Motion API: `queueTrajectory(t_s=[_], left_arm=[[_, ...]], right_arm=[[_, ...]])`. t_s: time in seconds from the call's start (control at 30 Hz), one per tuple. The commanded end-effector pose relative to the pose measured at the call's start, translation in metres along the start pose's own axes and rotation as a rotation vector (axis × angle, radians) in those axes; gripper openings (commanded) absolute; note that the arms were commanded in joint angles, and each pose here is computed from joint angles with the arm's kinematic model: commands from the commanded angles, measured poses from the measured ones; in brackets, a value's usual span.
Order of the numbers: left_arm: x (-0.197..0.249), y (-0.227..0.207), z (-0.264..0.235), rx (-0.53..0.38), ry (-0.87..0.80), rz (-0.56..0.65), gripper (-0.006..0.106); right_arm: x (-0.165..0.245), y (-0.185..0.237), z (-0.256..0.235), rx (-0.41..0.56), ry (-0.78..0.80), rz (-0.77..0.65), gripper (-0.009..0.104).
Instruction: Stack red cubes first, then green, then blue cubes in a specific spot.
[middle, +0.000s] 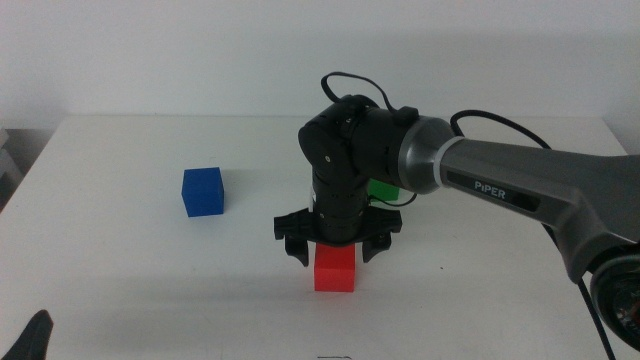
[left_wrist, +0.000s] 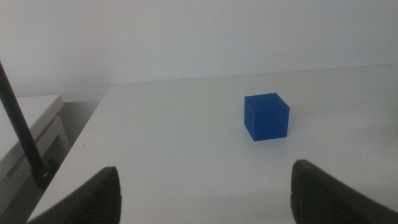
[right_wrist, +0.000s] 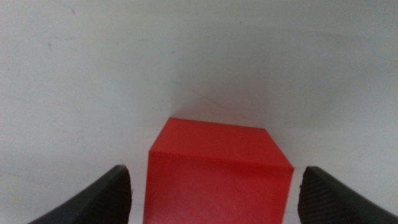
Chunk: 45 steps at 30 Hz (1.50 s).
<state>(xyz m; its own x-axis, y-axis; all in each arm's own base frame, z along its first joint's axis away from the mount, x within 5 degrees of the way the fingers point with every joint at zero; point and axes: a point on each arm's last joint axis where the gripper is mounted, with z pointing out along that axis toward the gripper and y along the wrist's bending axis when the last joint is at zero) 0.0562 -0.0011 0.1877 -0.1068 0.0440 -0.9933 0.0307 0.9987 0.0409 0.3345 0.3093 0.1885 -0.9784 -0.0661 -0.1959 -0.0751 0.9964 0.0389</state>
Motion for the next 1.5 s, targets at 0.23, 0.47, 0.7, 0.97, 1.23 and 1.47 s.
queueTrajectory(t_s=[0.23,0.47,0.7,0.97,1.23,1.47], left_arm=[[-0.009,0.000,-0.002,0.004,-0.105,-0.019,0.094],[-0.009,0.000,-0.002,0.004,-0.105,-0.019,0.094],[-0.009,0.000,-0.002,0.004,-0.105,-0.019,0.094],[-0.009,0.000,-0.002,0.004,-0.105,-0.019,0.094],[-0.009,0.000,-0.002,0.004,-0.105,-0.019,0.094],[-0.009,0.000,-0.002,0.004,-0.105,-0.019,0.094]], right_arm=[[-0.023,-0.016,-0.110,0.000,-0.223,-0.018,0.085],[-0.051,-0.033,-0.158,0.077,-0.435,-0.051,0.085],[-0.091,-0.067,-0.140,0.040,-0.461,-0.051,0.085],[-0.122,-0.086,-0.088,0.005,-0.438,-0.104,0.085],[-0.130,-0.083,-0.037,0.028,-0.392,-0.121,0.084],[-0.131,-0.085,-0.019,0.067,-0.369,-0.123,0.045]])
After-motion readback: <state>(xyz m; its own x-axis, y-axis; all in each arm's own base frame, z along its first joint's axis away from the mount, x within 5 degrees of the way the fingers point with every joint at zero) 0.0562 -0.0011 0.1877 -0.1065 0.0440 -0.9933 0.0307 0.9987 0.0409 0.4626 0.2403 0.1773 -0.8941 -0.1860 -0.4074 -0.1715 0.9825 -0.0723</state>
